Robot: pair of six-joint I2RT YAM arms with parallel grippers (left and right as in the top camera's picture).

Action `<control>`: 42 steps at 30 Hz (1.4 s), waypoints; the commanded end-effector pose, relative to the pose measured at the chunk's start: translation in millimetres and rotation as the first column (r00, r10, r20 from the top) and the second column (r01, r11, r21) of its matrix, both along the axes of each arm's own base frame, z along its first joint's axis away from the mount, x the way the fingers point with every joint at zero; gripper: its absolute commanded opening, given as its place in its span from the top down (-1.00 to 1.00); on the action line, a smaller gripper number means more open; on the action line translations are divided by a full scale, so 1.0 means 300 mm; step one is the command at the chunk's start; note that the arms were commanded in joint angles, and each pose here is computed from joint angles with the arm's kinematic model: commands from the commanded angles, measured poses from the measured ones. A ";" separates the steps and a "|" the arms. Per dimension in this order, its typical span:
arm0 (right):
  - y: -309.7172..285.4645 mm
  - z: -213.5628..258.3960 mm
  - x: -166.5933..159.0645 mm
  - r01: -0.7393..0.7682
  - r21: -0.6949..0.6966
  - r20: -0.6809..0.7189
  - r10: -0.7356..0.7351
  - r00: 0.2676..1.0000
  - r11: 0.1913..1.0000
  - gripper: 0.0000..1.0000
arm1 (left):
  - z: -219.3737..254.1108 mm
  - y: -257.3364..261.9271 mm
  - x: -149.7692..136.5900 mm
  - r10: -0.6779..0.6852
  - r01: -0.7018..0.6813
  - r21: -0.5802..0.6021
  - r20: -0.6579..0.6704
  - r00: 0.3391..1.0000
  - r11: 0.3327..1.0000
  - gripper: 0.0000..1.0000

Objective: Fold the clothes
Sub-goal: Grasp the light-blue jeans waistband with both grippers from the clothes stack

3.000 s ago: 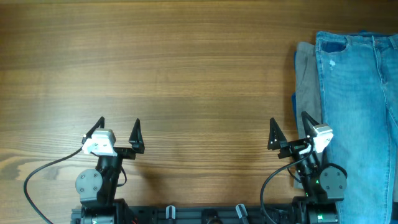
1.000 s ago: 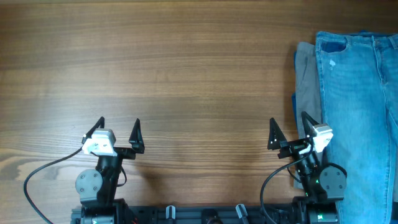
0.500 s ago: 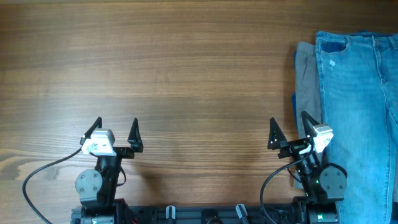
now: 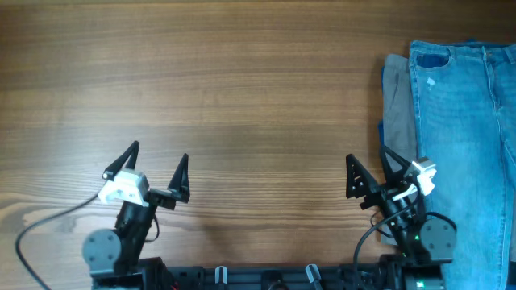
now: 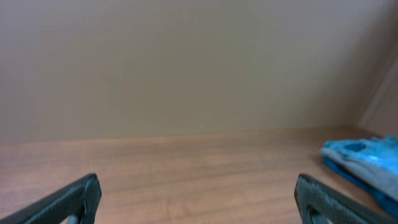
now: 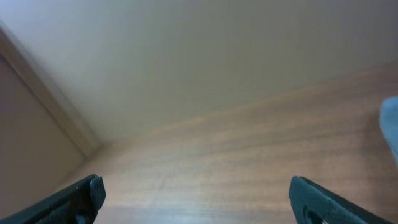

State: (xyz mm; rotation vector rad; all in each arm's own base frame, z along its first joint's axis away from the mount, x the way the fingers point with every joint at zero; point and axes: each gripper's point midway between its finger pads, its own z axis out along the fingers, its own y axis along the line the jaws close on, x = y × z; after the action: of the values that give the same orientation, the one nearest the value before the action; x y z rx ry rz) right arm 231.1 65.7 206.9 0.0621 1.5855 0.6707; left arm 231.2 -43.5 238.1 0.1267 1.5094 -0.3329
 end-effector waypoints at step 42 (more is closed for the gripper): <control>-0.631 -0.643 0.777 0.042 -0.409 -0.862 -0.401 0.309 0.911 0.25 | 0.226 0.029 0.358 -0.023 -0.028 -0.060 -0.700 0.713 0.998 -0.96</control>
State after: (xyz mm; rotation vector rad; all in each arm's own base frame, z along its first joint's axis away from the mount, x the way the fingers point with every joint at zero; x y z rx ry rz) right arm 472.2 -137.5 35.0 0.5885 2.6996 0.0618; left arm 337.4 -30.5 295.4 -0.1002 2.2877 -0.4418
